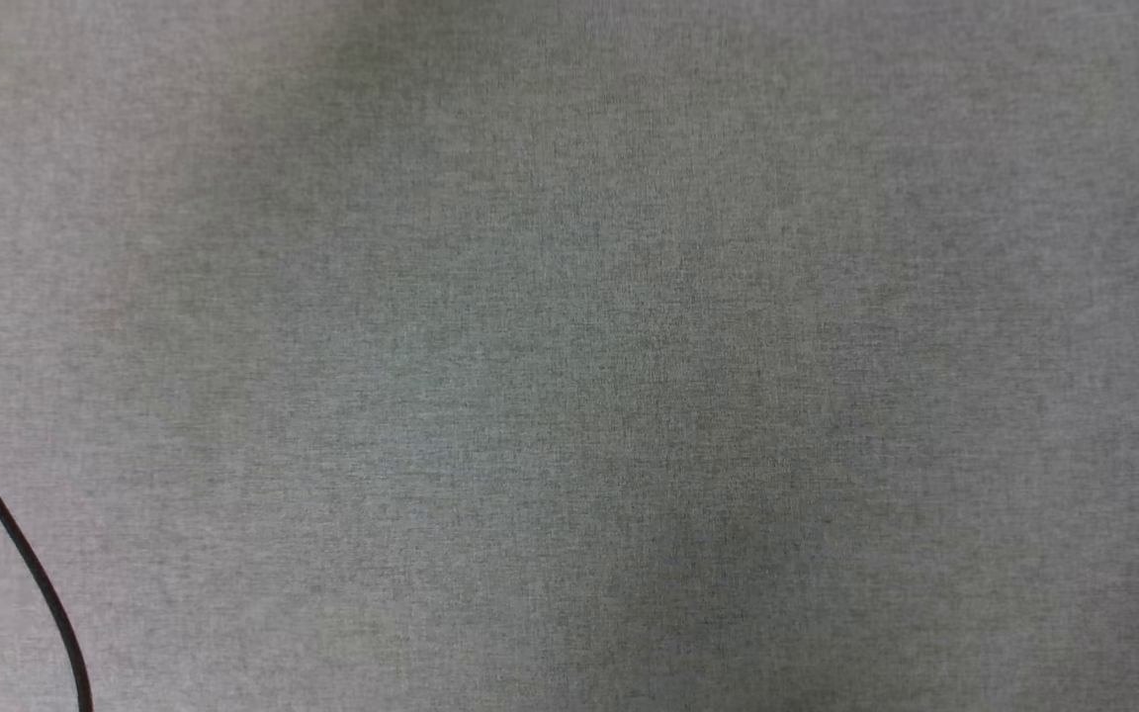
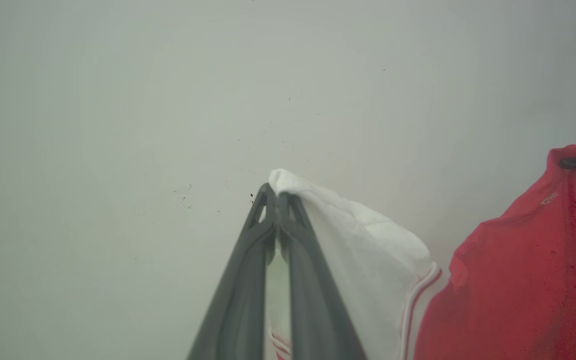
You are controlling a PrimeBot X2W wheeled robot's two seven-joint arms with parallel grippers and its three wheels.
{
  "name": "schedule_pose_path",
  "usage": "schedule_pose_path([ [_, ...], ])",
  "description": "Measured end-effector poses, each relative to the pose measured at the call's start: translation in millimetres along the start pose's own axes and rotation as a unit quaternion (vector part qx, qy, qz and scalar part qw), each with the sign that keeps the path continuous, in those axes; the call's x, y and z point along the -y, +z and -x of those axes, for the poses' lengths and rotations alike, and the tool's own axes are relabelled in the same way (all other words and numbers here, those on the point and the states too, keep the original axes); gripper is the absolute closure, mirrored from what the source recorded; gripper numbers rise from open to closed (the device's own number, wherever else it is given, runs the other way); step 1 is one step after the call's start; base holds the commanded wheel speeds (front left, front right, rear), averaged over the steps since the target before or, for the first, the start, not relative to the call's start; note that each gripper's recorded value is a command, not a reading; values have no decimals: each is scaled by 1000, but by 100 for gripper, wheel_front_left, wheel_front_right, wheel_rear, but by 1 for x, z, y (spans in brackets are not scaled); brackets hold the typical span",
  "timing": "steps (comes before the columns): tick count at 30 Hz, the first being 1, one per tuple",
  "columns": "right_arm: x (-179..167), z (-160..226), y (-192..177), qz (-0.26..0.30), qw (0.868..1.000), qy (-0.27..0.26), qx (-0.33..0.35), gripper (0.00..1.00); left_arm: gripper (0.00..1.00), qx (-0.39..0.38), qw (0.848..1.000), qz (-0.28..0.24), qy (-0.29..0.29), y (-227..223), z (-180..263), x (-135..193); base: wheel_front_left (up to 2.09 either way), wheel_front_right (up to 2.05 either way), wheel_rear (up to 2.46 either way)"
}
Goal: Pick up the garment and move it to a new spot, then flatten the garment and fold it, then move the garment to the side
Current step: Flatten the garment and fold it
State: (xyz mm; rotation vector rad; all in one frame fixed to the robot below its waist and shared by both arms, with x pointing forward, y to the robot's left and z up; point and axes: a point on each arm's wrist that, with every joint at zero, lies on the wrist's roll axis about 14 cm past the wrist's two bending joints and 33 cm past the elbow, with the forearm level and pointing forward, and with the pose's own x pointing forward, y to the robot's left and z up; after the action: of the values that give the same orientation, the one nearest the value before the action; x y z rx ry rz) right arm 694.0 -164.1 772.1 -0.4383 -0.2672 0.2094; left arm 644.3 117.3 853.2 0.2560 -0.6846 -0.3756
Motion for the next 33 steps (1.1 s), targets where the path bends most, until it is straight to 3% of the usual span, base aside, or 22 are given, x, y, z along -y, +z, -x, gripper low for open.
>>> schedule_pose_path([
  [7, -15, -15, -19, 16, 1000, 16, -11, 100, 100, -7, 1000, 4, 3, -24, -8, 0, 0, 0, 0],
  [14, -44, -15, -69, -2, 998, 47, -49, 100, 100, -65, 998, 17, -9, -86, 11, 15, 0, 0, 0],
  [15, -55, -9, -92, -12, 996, 58, -72, 100, 100, -83, 996, 22, -15, -102, 21, 22, 0, 0, 0],
  [20, -85, 9, -131, -32, 990, 91, -104, 100, 100, -124, 991, 32, -25, -137, 52, 32, 0, 0, 0],
  [21, -107, 24, -151, -39, 985, 117, -121, 100, 100, -150, 987, 46, -29, -158, 77, 41, 0, 0, 0],
  [33, -154, 111, -199, -77, 964, 181, -181, 100, 100, -258, 962, 88, -17, -196, 204, 70, 0, 0, 0],
])
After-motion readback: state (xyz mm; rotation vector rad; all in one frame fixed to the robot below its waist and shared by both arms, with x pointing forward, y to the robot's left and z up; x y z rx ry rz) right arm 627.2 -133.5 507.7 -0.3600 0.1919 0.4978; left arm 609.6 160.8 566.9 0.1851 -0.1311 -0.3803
